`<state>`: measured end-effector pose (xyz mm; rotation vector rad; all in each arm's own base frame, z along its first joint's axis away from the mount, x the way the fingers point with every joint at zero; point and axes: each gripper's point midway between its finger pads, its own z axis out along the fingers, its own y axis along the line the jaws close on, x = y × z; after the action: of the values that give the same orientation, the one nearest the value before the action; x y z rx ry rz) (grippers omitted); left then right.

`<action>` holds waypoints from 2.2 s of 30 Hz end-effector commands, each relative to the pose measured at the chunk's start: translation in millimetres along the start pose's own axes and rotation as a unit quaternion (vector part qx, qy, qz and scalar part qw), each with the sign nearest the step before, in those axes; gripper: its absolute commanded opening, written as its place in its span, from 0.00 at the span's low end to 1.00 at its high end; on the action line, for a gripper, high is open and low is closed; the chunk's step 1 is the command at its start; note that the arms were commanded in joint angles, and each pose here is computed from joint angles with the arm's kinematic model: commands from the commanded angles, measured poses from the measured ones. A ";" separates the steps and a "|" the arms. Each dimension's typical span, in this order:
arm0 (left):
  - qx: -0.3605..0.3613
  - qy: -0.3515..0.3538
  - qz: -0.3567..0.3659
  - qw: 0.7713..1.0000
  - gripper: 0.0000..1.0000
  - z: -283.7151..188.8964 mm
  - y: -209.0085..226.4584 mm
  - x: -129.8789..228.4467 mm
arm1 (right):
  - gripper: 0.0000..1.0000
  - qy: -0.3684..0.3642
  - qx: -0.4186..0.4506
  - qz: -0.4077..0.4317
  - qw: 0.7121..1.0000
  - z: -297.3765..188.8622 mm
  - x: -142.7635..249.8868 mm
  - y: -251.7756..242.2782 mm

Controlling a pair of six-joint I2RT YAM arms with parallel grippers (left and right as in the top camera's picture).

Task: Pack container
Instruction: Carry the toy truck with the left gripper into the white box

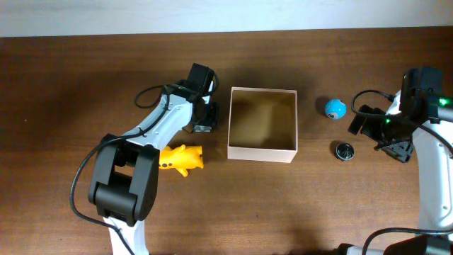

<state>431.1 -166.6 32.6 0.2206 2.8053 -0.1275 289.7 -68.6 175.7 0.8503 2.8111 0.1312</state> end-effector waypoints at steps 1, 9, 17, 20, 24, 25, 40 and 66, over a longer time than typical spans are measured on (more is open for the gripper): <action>0.003 0.005 -0.009 1.000 0.61 8.6 1.7 -1.2 | 0.99 0.003 0.012 0.007 1.000 2.6 0.7 -6.4; 0.004 -0.003 -0.009 1.000 0.47 4.8 0.6 -8.2 | 0.99 0.003 0.012 0.007 1.000 2.6 0.7 -6.4; 0.006 -0.018 0.000 1.000 0.33 -23.2 -5.1 -33.9 | 0.99 0.003 0.012 0.007 1.000 2.6 0.6 -6.3; 0.004 -0.029 0.011 1.000 0.25 -41.0 -6.6 -48.5 | 0.99 0.003 0.012 0.007 1.000 2.6 0.6 -6.3; 0.007 -0.042 0.021 0.999 0.17 -67.9 -10.6 -65.4 | 0.99 0.003 0.012 0.007 1.000 2.6 0.6 -6.3; 0.008 -0.046 0.027 0.999 0.16 -76.6 -12.1 -70.4 | 0.99 0.003 0.012 0.007 1.000 2.6 0.7 -6.3; 0.057 -0.083 0.116 0.988 0.16 -163.4 -106.1 -77.5 | 0.99 0.003 0.012 0.007 1.000 2.6 0.6 -6.3; 0.104 0.005 0.030 0.994 0.02 -54.5 -213.3 -27.7 | 0.99 0.003 0.012 0.007 1.000 2.6 0.6 -6.2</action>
<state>408.0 -361.3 112.0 0.3662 2.7789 -0.3581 289.0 -68.4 174.7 0.8522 2.8161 0.1307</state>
